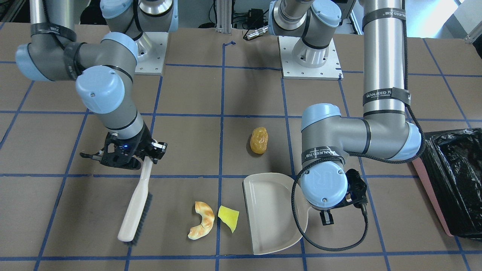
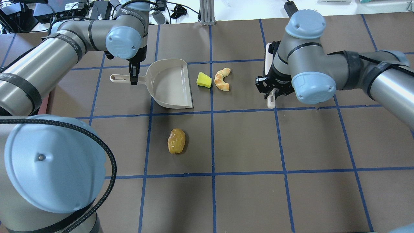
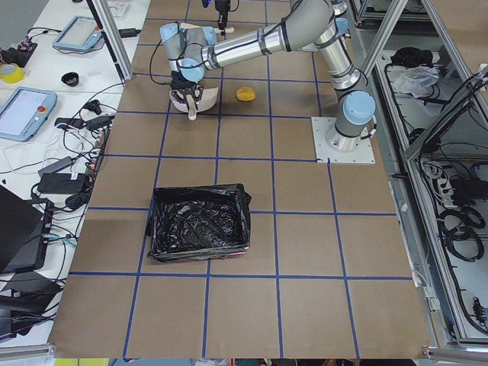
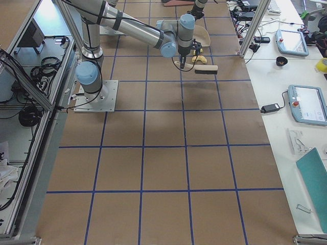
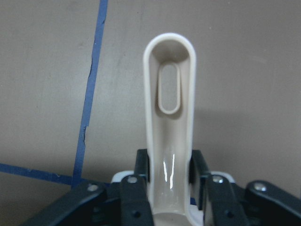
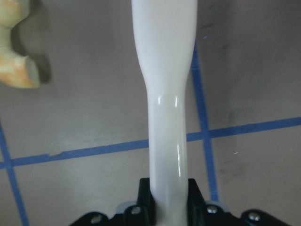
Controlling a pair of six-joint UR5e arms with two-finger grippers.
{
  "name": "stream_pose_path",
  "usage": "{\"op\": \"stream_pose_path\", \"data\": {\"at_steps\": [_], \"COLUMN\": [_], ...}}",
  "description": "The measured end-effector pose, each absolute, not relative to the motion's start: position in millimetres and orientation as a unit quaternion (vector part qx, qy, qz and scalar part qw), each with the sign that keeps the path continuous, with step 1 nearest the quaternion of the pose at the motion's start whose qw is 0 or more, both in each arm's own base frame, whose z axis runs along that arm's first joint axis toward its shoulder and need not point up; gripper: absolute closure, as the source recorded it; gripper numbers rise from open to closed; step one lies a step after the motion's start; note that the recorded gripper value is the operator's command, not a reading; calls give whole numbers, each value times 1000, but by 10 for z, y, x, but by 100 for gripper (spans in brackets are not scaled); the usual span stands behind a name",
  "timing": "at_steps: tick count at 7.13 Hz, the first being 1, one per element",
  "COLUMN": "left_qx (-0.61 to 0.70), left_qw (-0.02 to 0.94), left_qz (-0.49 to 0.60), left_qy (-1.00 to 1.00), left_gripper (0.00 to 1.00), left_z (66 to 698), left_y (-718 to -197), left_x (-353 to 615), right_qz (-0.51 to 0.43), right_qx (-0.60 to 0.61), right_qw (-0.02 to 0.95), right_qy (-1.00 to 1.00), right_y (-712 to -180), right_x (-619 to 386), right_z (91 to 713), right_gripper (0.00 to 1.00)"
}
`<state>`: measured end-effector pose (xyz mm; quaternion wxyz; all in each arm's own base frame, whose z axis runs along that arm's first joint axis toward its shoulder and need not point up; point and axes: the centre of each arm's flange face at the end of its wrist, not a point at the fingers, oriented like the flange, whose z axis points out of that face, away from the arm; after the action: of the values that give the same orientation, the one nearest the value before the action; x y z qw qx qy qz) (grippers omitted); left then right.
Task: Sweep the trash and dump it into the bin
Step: 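Sweep the sponge and croissant into the dustpan with the right-held brush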
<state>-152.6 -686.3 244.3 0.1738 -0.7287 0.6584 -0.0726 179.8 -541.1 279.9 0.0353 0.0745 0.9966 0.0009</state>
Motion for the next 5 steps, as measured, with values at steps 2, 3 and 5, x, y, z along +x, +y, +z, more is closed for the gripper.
{"op": "stream_pose_path", "data": {"at_steps": [2, 3, 5], "left_qx": [-715, -711, -717], "left_qw": [180, 184, 186], "left_qz": [-81, -83, -83], "left_qy": [670, 673, 666], "left_gripper": [100, 100, 100], "left_z": [2475, 2476, 2435], "left_y": [-6816, -6794, -6772], "left_x": [-1747, -1813, -1909], "right_qz": [45, 59, 58], "right_qx": [65, 57, 52], "right_qw": [73, 75, 73], "right_qy": [994, 994, 994], "right_y": [-5266, -5229, -5371], "right_x": [2244, 2410, 2580], "right_z": [2647, 2562, 2526], "right_gripper": [100, 100, 100]}}
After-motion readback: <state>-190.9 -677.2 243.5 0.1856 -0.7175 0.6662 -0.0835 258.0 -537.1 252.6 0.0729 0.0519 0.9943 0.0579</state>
